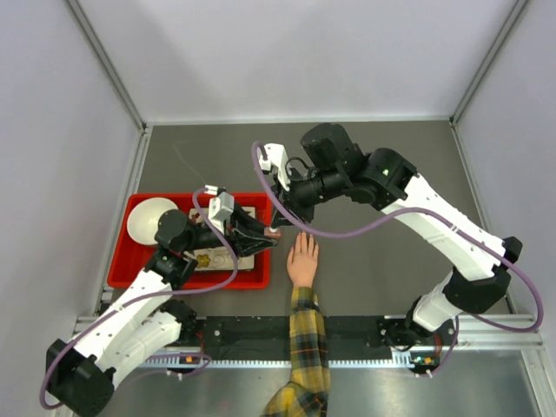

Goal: Paint the nails

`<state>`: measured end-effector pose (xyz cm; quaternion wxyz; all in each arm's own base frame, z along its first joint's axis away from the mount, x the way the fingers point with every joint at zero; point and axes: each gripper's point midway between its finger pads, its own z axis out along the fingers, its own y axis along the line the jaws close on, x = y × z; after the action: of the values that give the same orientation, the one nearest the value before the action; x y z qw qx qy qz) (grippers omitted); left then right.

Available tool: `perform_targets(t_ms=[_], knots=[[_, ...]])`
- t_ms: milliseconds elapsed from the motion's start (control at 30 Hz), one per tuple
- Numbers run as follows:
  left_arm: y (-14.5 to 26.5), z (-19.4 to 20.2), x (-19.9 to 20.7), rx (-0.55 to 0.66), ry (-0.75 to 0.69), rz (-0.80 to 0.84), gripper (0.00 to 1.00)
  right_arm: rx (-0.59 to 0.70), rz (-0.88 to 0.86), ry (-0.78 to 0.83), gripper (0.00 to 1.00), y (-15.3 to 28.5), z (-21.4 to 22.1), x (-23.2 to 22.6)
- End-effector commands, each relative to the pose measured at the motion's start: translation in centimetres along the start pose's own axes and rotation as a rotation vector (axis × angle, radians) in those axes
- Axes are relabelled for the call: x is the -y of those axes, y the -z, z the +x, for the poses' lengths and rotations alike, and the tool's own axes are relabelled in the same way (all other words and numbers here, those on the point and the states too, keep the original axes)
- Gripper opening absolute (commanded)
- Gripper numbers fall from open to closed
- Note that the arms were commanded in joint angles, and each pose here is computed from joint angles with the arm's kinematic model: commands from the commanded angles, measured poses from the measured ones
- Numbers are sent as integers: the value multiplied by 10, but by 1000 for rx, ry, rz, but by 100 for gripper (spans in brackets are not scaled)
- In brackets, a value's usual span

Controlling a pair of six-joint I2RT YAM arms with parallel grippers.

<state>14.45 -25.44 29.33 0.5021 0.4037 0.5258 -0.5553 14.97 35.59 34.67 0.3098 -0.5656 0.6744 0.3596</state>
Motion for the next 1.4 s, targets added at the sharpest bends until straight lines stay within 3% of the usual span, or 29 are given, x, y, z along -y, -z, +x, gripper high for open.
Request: perform_targets(t_ms=[0,67,167,267,400,433,467,500,567,600,733,1000,1100,1167,1200,1367], knots=[[-1,-29,5,59,-117,-2,0,15,-22,-7,9,-4,-4,1],[0,-30,-4,63,-119,-50,0,11,-27,-18,0,-7,-3,0],[1,-37,-15,79,-134,-123,0,5,-7,-35,0,-11,-3,3],[4,-56,-26,140,-171,-209,0,17,123,-88,0,-20,-7,23],[23,-86,-50,289,-203,-430,0,74,406,-268,0,-30,-15,62],[29,-90,-56,318,-218,-476,0,98,448,-353,0,-36,-18,57],[38,-90,-68,345,-232,-559,0,121,607,-404,0,-29,-17,75],[45,-99,-71,390,-261,-603,0,181,694,-560,0,-27,-21,78],[54,-98,-86,413,-297,-689,0,218,850,-672,0,-38,-15,83],[59,-100,-100,428,-290,-755,0,268,857,-776,0,-43,-22,77],[42,-103,-110,341,-312,-725,0,234,810,-803,0,-90,-32,67],[38,-95,-119,315,-309,-729,0,312,789,-848,0,-84,-41,63],[32,-88,-121,282,-280,-708,0,312,769,-770,18,-66,-53,65],[28,-83,-118,254,-272,-678,0,281,728,-725,35,-62,-47,65],[26,-81,-116,239,-270,-661,0,309,713,-681,36,-35,-53,70],[12,-74,-100,203,-248,-541,0,350,621,-587,73,17,-40,71]])
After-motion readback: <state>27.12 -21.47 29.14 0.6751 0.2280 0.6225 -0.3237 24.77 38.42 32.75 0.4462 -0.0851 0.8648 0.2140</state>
